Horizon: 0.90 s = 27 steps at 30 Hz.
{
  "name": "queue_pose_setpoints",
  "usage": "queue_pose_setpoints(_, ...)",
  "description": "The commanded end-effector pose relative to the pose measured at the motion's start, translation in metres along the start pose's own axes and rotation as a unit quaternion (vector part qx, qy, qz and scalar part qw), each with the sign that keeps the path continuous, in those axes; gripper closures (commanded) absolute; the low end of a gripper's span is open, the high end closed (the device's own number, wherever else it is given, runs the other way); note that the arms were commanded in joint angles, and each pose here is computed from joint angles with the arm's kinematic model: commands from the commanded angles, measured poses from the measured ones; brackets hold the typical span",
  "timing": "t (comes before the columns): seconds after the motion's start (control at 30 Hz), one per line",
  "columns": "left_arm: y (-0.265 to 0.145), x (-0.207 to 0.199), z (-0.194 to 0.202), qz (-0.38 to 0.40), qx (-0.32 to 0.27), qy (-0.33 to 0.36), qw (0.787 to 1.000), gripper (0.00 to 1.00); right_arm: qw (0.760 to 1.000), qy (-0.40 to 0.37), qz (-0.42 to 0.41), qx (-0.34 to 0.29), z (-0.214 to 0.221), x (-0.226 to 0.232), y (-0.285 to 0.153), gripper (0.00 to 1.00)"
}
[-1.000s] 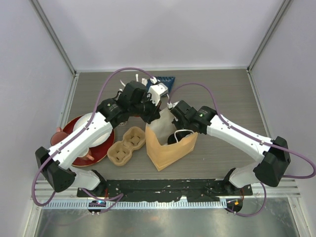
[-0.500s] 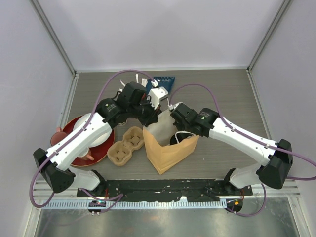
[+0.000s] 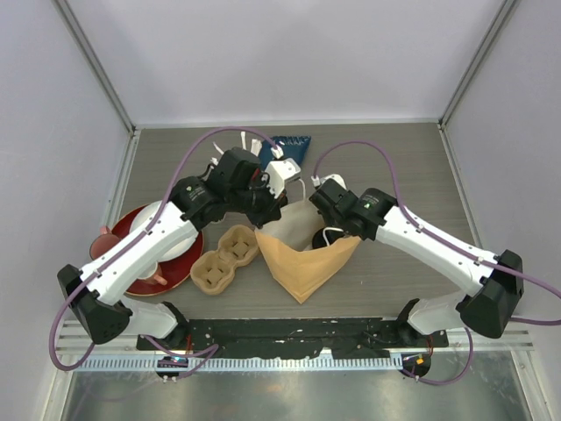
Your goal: Pack the takeout coffee
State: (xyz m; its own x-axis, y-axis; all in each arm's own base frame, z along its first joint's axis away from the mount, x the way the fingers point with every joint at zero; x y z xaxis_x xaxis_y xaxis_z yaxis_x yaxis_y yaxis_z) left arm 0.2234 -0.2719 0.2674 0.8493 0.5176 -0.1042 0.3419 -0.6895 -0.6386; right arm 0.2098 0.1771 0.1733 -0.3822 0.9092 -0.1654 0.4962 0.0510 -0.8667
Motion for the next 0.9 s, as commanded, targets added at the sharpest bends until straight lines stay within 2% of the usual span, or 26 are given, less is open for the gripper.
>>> queue_pose_setpoints(0.0, -0.021, 0.001, -0.012, -0.013, -0.027, 0.032, 0.999, 1.00, 0.998, 0.038, 0.048, 0.001, 0.006, -0.031, -0.009, 0.99)
queue_pose_setpoints(0.47, -0.014, 0.002, -0.016, -0.012, -0.028, 0.024, 0.999, 1.00, 0.999, 0.019, -0.007, 0.049, 0.038, -0.007, 0.037, 0.99)
queue_pose_setpoints(0.87, -0.015, 0.001, -0.017, -0.010, -0.028, 0.026, 0.999, 1.00, 0.998, 0.019, -0.010, 0.051, 0.037, -0.005, 0.042, 0.99)
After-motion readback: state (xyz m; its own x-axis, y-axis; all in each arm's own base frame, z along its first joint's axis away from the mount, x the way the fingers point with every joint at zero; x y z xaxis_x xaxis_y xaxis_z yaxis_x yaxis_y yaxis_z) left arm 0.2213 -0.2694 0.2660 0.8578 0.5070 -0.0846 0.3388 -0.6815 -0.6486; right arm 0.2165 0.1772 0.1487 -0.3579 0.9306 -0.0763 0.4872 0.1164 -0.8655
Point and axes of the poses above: each gripper's point midway between its finger pads, its own y axis out along the fingers, its own x axis along the line the jaws close on, z = x × y, the point moved 1 cm from there along -y, back along the fingers, and after that the axes turned 2 degrees about -y, right-handed, at the moved point
